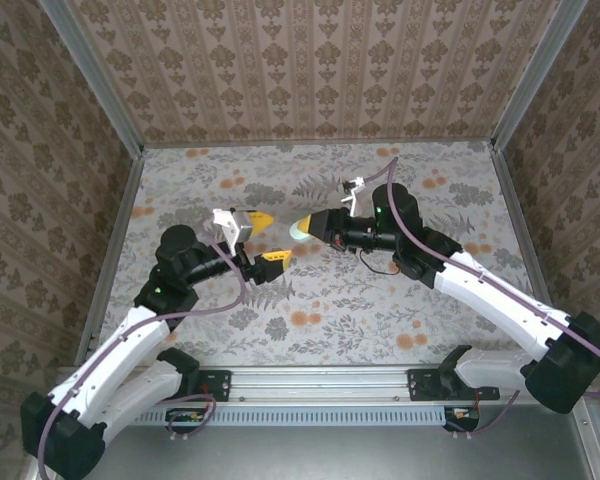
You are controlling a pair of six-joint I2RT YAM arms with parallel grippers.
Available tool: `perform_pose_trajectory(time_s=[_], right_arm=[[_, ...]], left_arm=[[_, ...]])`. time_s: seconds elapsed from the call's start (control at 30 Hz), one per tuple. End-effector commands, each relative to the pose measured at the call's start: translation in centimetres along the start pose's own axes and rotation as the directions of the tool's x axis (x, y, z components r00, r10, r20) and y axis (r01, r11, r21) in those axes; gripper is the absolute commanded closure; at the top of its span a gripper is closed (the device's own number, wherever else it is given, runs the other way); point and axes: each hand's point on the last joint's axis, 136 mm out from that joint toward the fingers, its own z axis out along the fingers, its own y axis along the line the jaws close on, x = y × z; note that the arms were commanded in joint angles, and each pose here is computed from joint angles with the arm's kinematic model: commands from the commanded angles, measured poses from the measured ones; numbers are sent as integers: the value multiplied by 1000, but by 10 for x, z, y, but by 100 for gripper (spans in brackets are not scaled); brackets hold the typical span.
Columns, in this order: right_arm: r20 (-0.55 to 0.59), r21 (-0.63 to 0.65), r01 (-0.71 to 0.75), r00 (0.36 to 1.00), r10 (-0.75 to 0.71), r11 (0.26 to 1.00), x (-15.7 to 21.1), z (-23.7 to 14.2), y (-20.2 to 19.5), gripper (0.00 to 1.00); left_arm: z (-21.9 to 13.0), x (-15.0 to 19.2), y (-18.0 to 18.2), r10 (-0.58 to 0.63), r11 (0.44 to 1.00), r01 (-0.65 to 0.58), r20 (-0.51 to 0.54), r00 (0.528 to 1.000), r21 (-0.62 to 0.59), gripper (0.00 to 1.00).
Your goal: Insert the wireless bluetooth earbuds into the charging case
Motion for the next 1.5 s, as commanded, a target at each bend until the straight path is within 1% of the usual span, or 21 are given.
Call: perform_pose_trajectory(time_s=[0.0,0.13,0.23,0.3,0.43,0.53,0.67,0.7,0.73,0.87,1.07,1.13,1.3,1.47], right_arm=[[10,175,21,1000,-23,984,4,-2,-45,75],[-36,203,-15,999,23,979,21,27,-81,74],[-58,223,-12,998,25,975,29,46,-101,74],[-87,259,-18,995,42,966,35,61,-123,74],[-131,276,-31,989,70,961,45,87,-147,74],[-172,287,-42,981,95,957,59,104,-165,75],[-224,312,-70,964,145,948,85,118,-191,75],[-237,316,-78,959,158,946,92,121,-197,75],[-248,321,-81,955,166,943,98,122,-201,76],[-288,355,-82,938,193,931,120,124,-216,76],[-284,402,-68,939,195,913,129,112,-228,74],[-282,422,-54,941,187,905,129,106,-231,70],[-271,467,-9,950,153,884,123,89,-228,53],[-256,512,77,964,67,856,102,62,-213,43]], left_arm=[[-13,16,19,0,989,-16,-110,994,-149,1],[-28,46,33,-82,962,23,-210,974,-271,0],[-39,64,44,-146,935,55,-237,960,-351,0],[-44,73,49,-183,920,82,-234,955,-383,0],[-49,82,53,-244,903,142,-213,946,-406,0],[-53,88,56,-273,889,161,-214,938,-429,0],[-55,95,56,-292,882,176,-215,932,-436,0],[-59,97,62,-305,869,183,-205,930,-460,0],[-59,97,62,-307,869,186,-205,929,-459,0],[-59,102,65,-321,862,196,-205,925,-467,0],[-58,105,70,-334,855,207,-199,922,-476,0],[-58,105,71,-337,853,208,-200,920,-478,0],[-61,105,72,-338,848,204,-203,919,-489,0],[-68,102,78,-334,833,188,-202,921,-520,0]])
